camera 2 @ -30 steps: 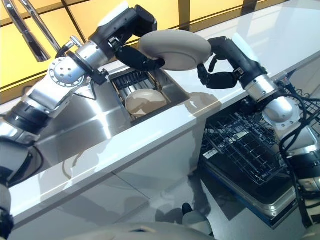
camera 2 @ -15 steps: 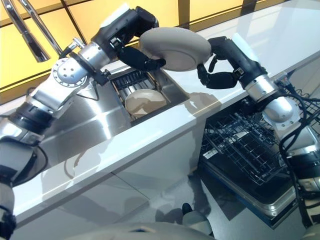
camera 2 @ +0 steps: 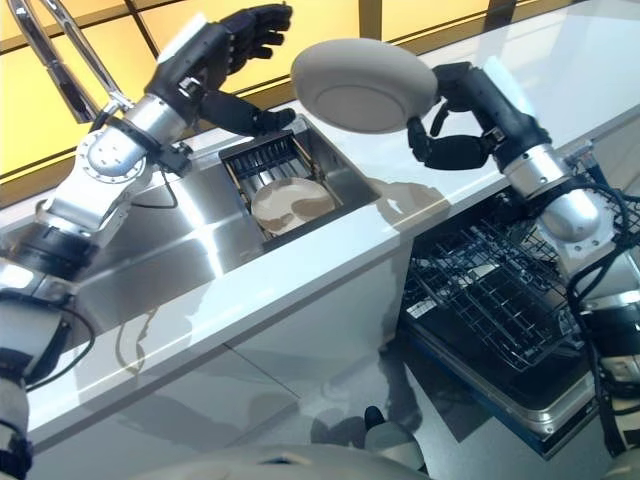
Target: Pick up plates and place into dishwasher.
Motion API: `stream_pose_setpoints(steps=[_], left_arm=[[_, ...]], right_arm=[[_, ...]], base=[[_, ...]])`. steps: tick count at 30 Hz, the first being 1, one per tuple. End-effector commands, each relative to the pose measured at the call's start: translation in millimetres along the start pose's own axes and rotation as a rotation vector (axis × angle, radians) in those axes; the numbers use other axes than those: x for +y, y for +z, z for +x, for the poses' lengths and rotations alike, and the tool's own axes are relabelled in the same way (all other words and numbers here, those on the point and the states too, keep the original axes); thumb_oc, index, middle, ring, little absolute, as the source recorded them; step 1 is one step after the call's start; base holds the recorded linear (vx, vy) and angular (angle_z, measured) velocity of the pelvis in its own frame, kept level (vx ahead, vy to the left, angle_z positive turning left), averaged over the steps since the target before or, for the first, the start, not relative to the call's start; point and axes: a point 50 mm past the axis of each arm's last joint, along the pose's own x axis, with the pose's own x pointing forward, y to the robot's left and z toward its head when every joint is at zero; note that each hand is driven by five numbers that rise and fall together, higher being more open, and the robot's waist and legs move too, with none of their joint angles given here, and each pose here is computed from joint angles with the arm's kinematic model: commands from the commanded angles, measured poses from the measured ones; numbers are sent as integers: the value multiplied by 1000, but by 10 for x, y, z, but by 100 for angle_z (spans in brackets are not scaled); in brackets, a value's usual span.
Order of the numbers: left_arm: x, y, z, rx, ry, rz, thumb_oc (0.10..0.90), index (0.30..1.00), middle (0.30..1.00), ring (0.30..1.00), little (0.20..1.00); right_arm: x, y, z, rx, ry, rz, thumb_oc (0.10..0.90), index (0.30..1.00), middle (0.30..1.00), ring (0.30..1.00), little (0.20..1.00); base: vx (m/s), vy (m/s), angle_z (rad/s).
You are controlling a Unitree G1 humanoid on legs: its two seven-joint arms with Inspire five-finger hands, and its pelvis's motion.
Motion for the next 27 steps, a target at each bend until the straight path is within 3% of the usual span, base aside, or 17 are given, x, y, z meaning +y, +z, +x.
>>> stream_pose_setpoints(steps=[1,14,20,27], left_arm=[[558,293,-86,-131,188,59,800,900,900,900,900],[614,4,-475,-73,291,-11,800,900,900,900,900],[559,-111,-625,-7,286,68,800,900,900,900,900],[735,-80,-719,43,292,192,800,900,900,900,900]], right_arm=[[-366,164,-26,-115,-197,-12,100,300,300,300,200],[-703,12,-343,25,-286,-183,100,300,300,300,200],[-1001,0,-623,143,-277,-316,100,300,300,300,200],[-1250,70,-951,216,-296,-402,100,300,300,300,200]], base=[[0,0,0],[3,1,0],[15,6,0],[-4,11,-10]])
